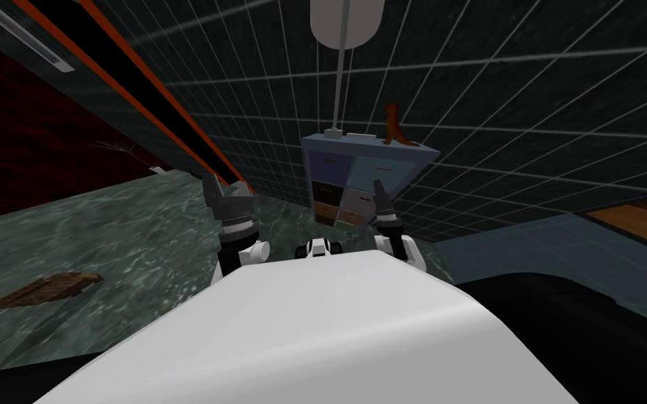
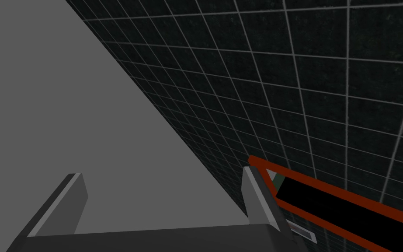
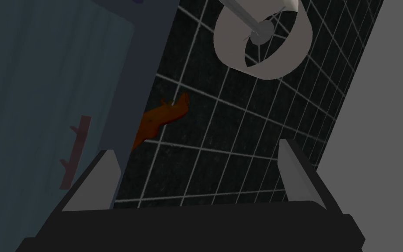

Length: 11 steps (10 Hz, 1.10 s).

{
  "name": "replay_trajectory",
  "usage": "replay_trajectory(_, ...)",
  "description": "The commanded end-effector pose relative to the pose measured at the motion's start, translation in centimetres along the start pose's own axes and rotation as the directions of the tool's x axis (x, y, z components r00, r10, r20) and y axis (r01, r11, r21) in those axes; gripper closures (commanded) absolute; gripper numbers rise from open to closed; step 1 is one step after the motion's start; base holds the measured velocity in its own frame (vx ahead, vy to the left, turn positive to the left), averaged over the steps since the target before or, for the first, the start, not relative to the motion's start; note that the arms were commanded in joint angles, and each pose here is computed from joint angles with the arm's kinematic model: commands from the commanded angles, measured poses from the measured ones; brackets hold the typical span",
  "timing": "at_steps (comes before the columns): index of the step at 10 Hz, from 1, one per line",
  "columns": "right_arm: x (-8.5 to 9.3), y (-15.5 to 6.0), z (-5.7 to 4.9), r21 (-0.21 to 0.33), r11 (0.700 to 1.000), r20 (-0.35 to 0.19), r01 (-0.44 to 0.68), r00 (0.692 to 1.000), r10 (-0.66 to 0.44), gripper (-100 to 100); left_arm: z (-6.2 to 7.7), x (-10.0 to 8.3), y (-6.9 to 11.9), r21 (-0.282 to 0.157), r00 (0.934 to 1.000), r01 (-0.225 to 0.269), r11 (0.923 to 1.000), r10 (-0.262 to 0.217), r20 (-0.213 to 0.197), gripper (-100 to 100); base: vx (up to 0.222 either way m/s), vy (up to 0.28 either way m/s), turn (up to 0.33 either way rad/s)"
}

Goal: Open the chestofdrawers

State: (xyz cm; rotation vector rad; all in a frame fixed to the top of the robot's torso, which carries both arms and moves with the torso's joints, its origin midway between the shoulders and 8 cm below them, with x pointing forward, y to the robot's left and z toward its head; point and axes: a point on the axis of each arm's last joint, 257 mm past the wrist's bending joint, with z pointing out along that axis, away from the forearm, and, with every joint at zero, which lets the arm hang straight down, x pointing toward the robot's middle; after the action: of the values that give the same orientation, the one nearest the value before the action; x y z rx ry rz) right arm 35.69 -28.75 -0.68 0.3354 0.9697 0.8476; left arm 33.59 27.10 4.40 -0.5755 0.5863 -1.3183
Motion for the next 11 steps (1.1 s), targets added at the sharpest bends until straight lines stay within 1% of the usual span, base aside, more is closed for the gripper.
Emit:
replay_trajectory(1,0.0,-1.6,-0.4,0.014,0.979,-0.071,0.201,0.977,-0.2,-100,0.0,0.0,0.0,0.0,1.0,0.0,1.0,0.0,0.0,0,0.09,0.145,-0.138)
replay_trajectory(2,-0.2,-2.3,-0.6,0.015,0.961,-0.097,0.277,0.957,-0.274,-100,0.0,0.0,0.0,0.0,1.0,0.0,1.0,0.0,0.0,0,0.077,0.144,-0.133)
replay_trajectory(3,0.0,-2.3,-0.6,0.013,0.958,-0.102,0.287,0.953,-0.284,-100,0.0,0.0,0.0,0.0,1.0,0.0,1.0,0.0,0.0,0,0.057,0.106,-0.029)
replay_trajectory(5,-0.5,-3.6,-0.9,0.003,0.897,-0.155,0.441,0.887,-0.435,-100,0.0,0.0,0.0,0.0,1.0,0.0,1.0,0.0,0.0,0,0.062,0.099,-0.105)
replay_trajectory(6,-0.8,-4.2,-1.0,-0.006,0.858,-0.18,0.514,0.843,-0.507,-100,0.0,0.0,0.0,0.0,1.0,0.0,1.0,0.0,0.0,0,0.076,0.137,-0.155)
replay_trajectory(7,-0.7,-4.3,-1.1,-0.008,0.853,-0.183,0.522,0.838,-0.514,-100,0.0,0.0,0.0,0.0,1.0,0.0,1.0,0.0,0.0,0,0.071,0.117,-0.034)
replay_trajectory(9,-1.4,-5.6,-1.3,-0.035,0.754,-0.227,0.656,0.729,-0.645,-100,0.0,0.0,0.0,0.0,1.0,0.0,1.0,0.0,0.0,0,0.088,0.144,-0.091)
replay_trajectory(10,-1.8,-6.3,-1.4,-0.051,0.697,-0.246,0.715,0.668,-0.703,-100,0.0,0.0,0.0,0.0,1.0,0.0,1.0,0.0,0.0,0,0.097,0.176,-0.138)
replay_trajectory(11,-1.7,-6.3,-1.5,-0.054,0.692,-0.248,0.72,0.662,-0.707,-100,0.0,0.0,0.0,0.0,1.0,0.0,1.0,0.0,0.0,0,0.054,0.108,-0.039)
